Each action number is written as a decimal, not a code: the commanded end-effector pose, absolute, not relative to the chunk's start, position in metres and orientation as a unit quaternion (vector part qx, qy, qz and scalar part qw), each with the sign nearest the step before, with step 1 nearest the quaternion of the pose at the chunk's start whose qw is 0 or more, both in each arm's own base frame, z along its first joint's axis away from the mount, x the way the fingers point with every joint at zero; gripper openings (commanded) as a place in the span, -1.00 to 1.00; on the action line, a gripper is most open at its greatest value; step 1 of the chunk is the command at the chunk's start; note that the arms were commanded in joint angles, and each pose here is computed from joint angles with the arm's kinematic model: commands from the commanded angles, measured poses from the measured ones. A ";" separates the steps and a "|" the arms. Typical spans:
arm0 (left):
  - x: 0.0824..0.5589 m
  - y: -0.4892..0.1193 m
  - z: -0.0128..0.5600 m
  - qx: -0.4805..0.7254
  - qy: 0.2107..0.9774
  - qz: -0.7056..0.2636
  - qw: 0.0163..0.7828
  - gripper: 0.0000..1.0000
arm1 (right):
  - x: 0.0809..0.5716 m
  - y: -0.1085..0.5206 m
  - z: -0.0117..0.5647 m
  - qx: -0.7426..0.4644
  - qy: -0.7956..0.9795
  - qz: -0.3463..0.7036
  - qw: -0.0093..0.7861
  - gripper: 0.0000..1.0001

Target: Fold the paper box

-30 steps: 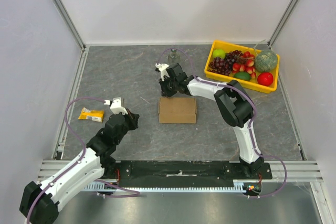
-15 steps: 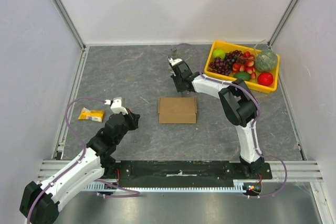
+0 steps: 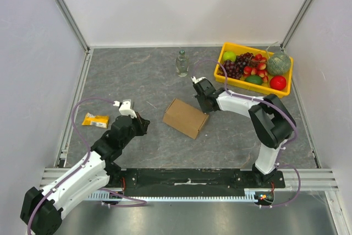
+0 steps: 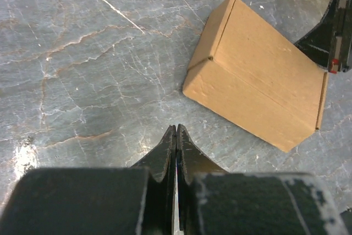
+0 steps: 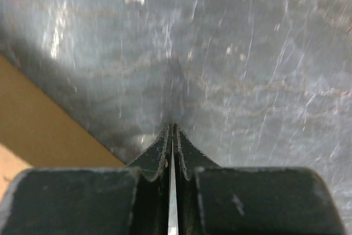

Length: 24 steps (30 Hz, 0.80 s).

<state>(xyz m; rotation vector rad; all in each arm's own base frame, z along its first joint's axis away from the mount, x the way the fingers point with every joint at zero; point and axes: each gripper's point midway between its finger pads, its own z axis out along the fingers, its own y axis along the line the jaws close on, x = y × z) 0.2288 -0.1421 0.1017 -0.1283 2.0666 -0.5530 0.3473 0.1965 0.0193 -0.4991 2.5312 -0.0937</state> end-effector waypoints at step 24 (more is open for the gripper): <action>0.210 -0.231 0.078 0.030 0.906 -0.259 0.333 -0.96 | 0.223 0.232 0.014 -0.162 0.922 0.257 0.239 -0.84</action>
